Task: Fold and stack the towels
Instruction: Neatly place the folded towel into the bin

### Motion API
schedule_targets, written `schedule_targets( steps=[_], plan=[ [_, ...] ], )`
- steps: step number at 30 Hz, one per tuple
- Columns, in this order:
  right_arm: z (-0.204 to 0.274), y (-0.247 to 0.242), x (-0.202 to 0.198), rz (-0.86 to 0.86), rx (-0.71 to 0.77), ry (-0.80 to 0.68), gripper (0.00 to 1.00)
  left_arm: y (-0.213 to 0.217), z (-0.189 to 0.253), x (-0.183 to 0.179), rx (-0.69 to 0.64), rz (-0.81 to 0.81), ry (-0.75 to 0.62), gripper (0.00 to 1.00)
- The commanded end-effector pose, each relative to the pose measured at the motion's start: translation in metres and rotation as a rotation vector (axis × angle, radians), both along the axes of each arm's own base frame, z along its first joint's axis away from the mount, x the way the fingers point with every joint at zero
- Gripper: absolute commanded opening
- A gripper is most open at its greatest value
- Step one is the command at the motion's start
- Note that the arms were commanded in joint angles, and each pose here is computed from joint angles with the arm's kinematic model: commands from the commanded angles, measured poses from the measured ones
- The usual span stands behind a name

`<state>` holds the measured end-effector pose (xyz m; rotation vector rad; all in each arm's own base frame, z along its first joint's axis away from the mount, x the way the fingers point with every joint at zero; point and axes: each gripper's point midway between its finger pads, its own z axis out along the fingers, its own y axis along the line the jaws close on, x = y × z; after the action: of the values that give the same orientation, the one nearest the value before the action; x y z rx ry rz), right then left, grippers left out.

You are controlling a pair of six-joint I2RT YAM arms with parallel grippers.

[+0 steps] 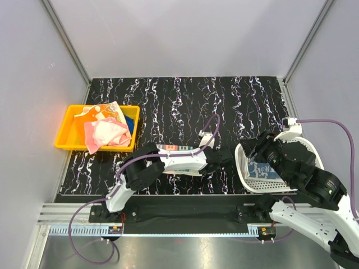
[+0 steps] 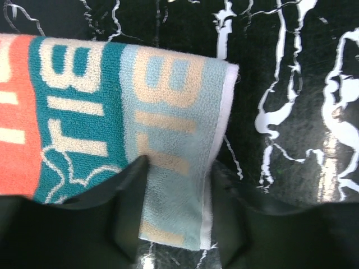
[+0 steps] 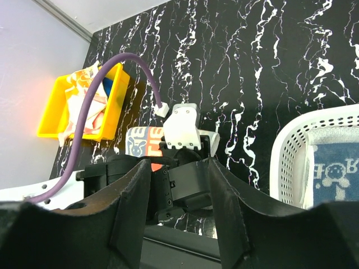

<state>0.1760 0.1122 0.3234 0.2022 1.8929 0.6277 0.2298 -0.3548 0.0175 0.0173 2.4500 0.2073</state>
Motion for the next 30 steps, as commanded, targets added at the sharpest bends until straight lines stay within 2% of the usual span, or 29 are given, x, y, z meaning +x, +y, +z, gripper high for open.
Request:
schedule_targets(
  steps=[1,3,4,9,13,21,25,29,30],
  plan=[
    [0.019,0.000,-0.006,0.031,0.031,-0.039,0.52,0.027,-0.052,-0.018,0.093,0.001,0.098,0.43],
    [0.020,0.000,-0.006,0.031,0.030,-0.039,0.52,0.023,-0.057,-0.018,0.062,-0.005,0.105,0.37],
    [0.020,0.000,-0.007,0.037,0.031,-0.040,0.52,0.021,-0.058,-0.021,0.046,-0.019,0.124,0.28],
    [0.031,-0.001,-0.010,0.046,0.045,-0.059,0.52,-0.006,-0.044,-0.025,-0.103,-0.090,0.156,0.00],
    [0.043,-0.005,-0.011,0.044,0.053,-0.086,0.52,-0.046,-0.006,-0.029,-0.291,-0.161,0.162,0.00],
    [0.060,-0.001,-0.010,0.062,0.063,-0.113,0.52,-0.130,0.106,-0.036,-0.676,-0.263,0.118,0.00],
    [0.063,-0.001,-0.011,0.065,0.065,-0.115,0.52,-0.160,0.151,-0.038,-0.798,-0.291,0.084,0.00],
    [0.066,-0.004,-0.013,0.061,0.063,-0.116,0.52,-0.187,0.181,-0.041,-0.891,-0.327,0.085,0.00],
    [0.067,-0.005,-0.014,0.060,0.071,-0.122,0.51,-0.195,0.177,-0.043,-0.903,-0.337,0.108,0.00]
  ],
)
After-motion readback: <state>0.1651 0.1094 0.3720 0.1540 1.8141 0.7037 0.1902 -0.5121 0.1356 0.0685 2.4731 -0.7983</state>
